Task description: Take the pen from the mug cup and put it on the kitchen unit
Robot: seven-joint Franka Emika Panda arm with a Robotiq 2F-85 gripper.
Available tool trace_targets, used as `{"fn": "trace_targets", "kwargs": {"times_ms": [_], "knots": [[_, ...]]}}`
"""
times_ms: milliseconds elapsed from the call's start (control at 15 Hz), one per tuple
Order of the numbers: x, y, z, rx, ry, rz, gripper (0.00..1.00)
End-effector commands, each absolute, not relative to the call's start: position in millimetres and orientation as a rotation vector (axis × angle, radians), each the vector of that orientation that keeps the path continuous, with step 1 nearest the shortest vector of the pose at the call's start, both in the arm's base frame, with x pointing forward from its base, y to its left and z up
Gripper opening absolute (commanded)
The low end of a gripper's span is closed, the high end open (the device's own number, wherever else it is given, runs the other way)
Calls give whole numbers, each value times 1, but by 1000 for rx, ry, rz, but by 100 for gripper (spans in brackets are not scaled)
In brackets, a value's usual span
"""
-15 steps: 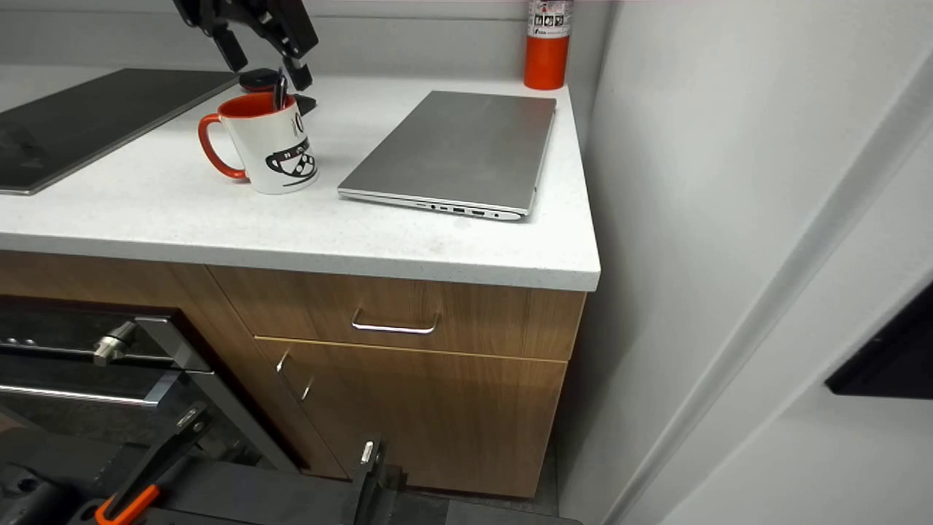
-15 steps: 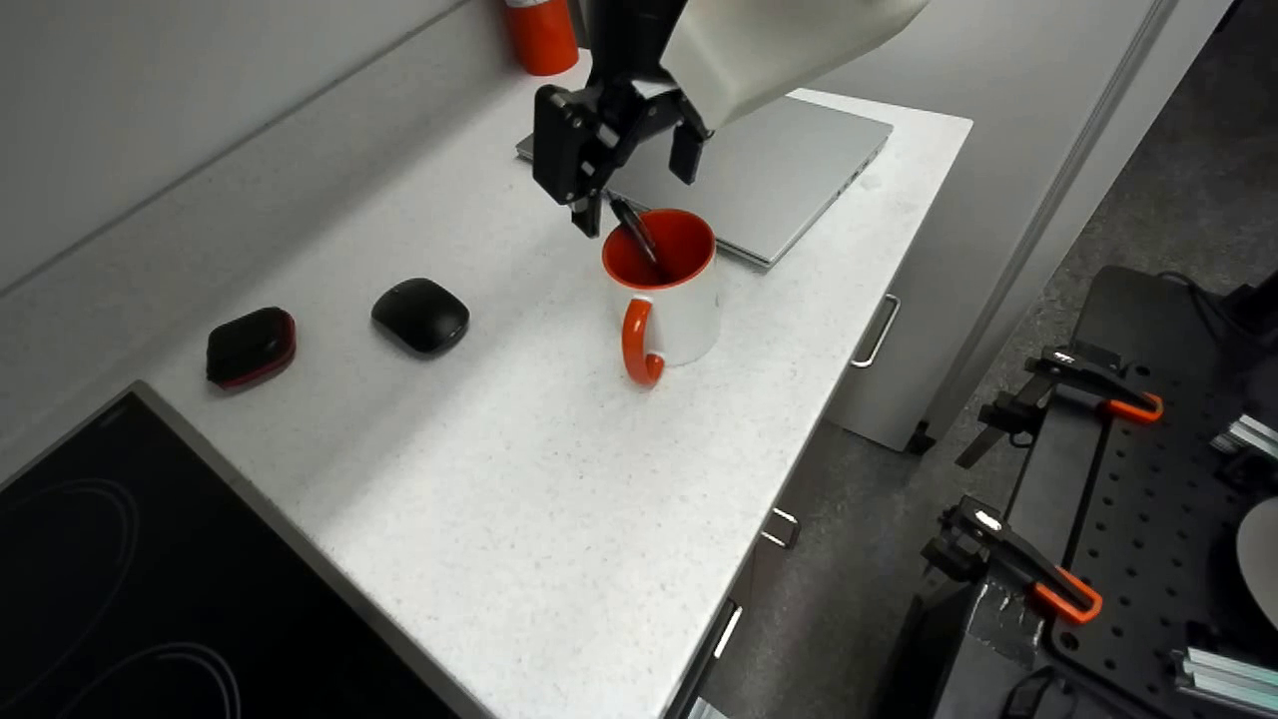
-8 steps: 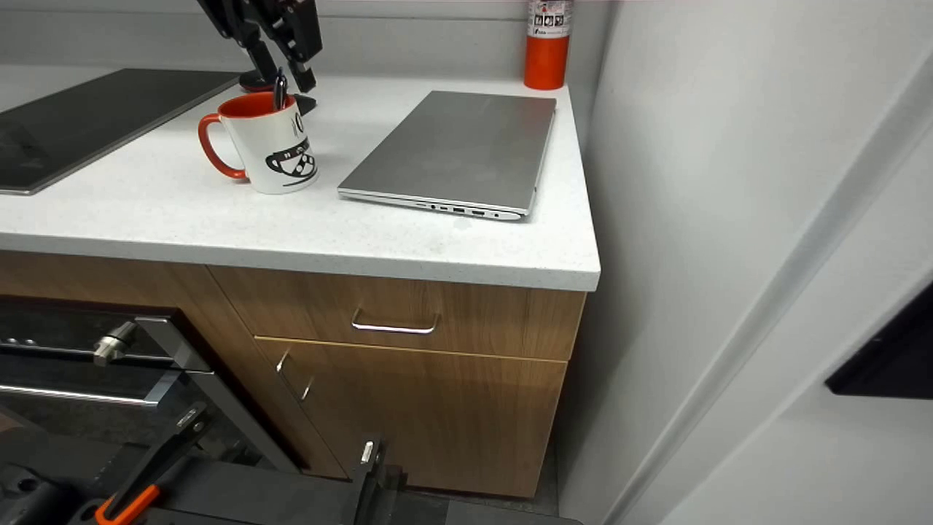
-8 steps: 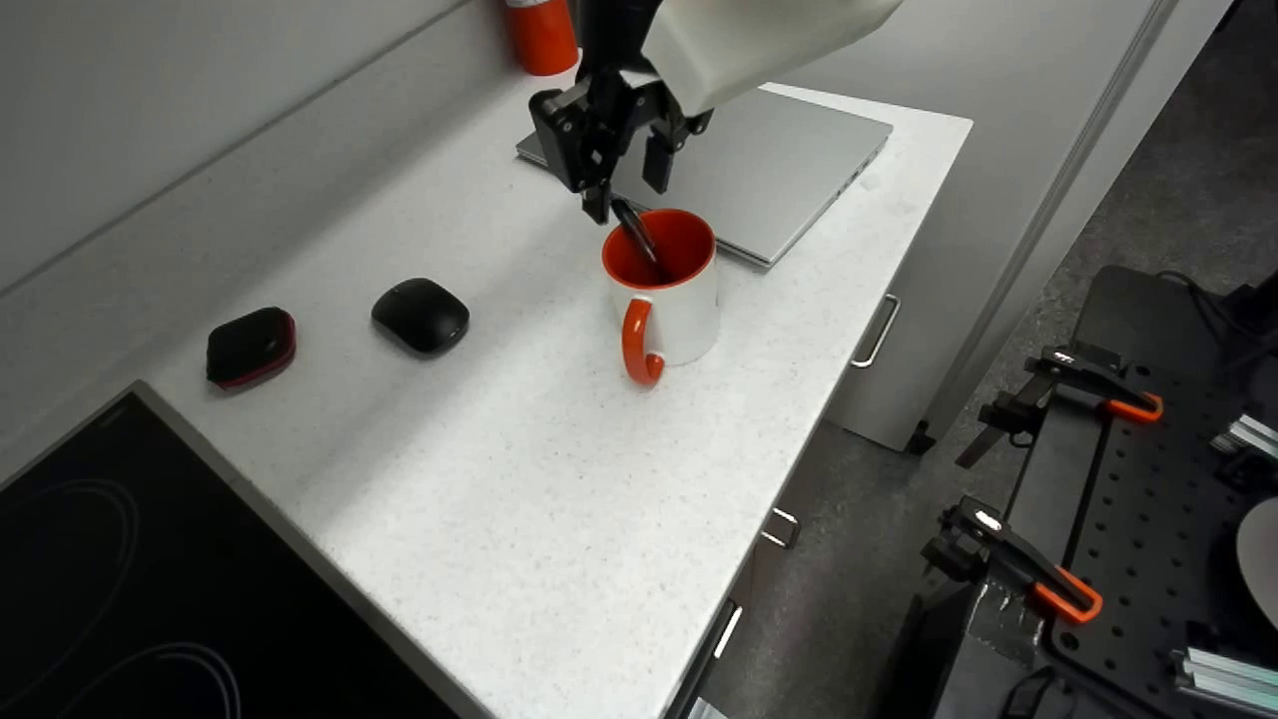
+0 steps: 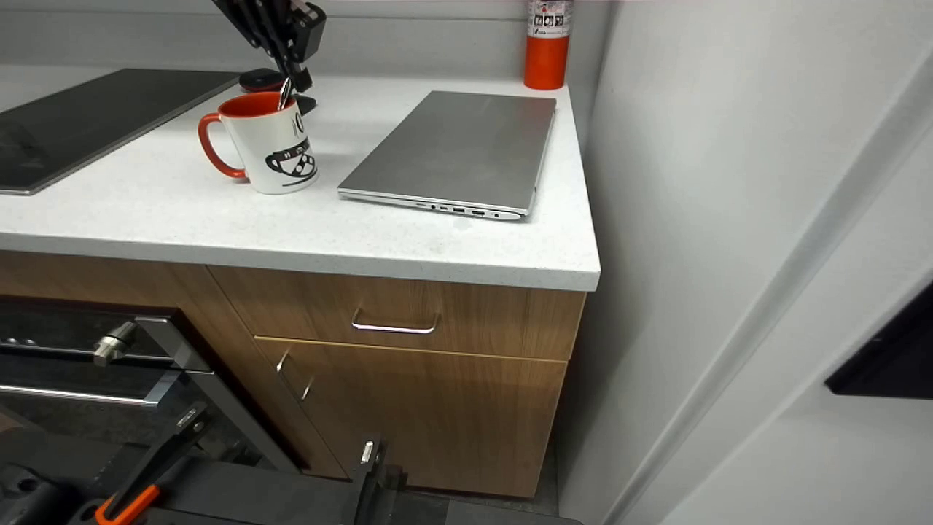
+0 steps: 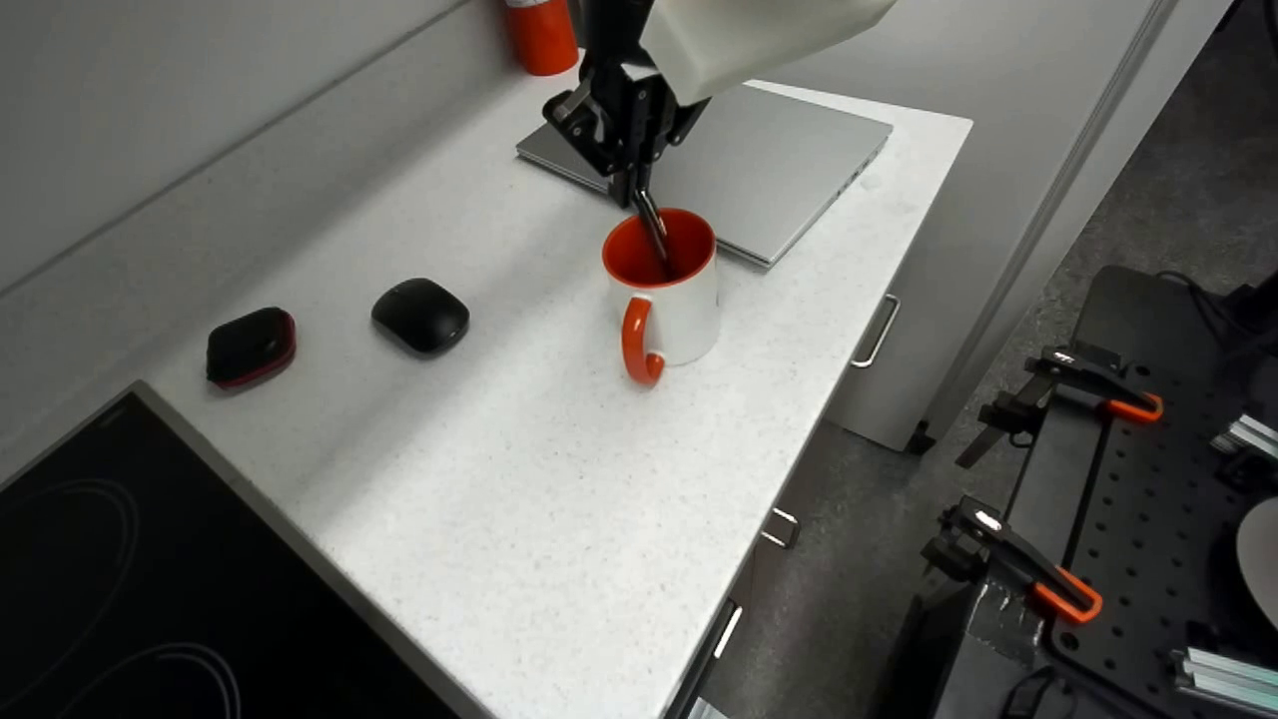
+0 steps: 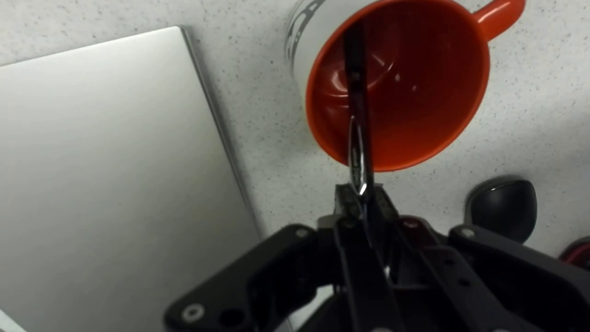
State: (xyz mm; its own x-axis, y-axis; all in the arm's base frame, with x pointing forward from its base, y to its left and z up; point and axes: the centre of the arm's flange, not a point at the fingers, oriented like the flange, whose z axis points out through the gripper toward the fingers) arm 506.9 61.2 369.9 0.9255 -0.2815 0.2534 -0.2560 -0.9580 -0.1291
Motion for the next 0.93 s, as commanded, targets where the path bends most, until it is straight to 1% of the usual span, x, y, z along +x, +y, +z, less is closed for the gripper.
{"fn": "trace_targets", "kwargs": {"times_ms": [0, 267, 733, 867], "knots": [[508, 59, 373, -2964, 447, -436, 3], [485, 66, 397, -2971, 434, -465, 3], [439, 73, 479, -2902, 427, -729, 3], [438, 78, 498, -2846, 411, -779, 3]]}}
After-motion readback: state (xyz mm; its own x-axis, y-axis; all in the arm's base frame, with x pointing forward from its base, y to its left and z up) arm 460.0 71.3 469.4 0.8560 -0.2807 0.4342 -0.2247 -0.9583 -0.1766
